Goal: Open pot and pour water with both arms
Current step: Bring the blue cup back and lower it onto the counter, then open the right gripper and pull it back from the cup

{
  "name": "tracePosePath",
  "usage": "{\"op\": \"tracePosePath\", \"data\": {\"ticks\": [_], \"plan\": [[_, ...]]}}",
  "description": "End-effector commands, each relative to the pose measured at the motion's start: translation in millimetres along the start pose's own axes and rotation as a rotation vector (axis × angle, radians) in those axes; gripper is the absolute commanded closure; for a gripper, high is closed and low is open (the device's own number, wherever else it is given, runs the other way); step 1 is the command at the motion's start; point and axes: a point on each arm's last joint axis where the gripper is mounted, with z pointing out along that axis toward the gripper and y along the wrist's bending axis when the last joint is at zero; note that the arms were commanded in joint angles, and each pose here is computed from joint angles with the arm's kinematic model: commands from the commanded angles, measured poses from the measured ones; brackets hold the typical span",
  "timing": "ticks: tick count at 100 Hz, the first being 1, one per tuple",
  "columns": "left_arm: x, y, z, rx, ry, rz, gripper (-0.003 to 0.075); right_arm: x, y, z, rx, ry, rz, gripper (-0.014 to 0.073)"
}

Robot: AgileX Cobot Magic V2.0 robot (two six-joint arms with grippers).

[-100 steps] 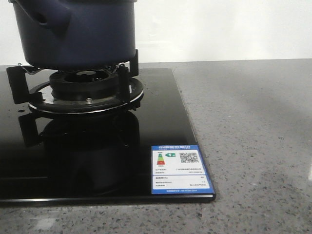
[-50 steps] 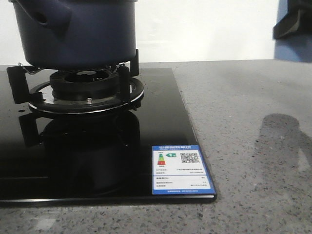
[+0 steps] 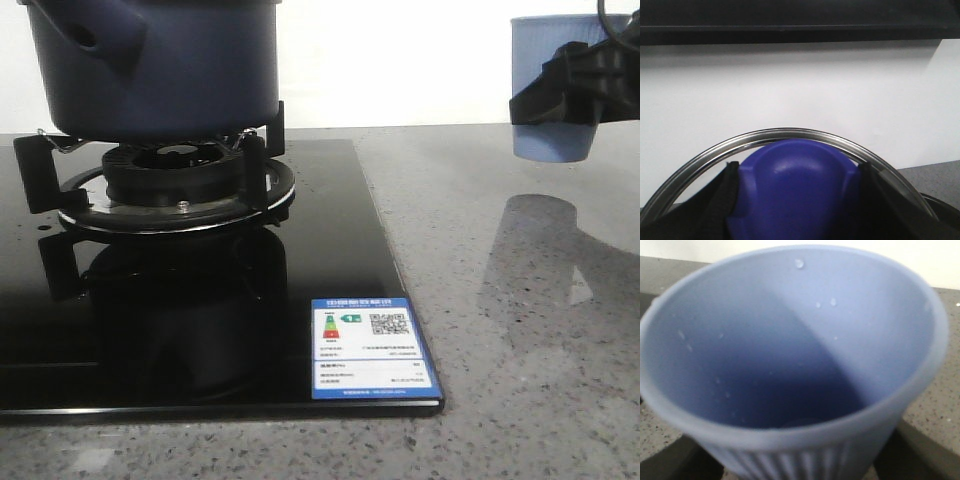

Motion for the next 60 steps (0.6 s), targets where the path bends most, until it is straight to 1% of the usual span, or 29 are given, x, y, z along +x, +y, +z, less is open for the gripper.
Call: {"op": "tracePosePath", "data": {"ticks": [1, 11, 60], "plan": [[-27.1, 2.1, -11.4, -0.036, -0.171, -0.011, 0.0386, -20.9, 0.7, -2.4, -0.03, -0.111, -0.015, 0.0308], [-27.8, 2.3, -11.5, -0.039, -0.178, -0.011, 0.0386, -18.7, 1.4, 0.8, -0.049, -0.116, -0.01, 0.0308], [-27.6, 2.3, -11.5, -0.038, -0.176, -0.011, 0.0386, -14.1, -0.3, 3.9, -0.041, -0.091, -0.005, 0.0308]]}}
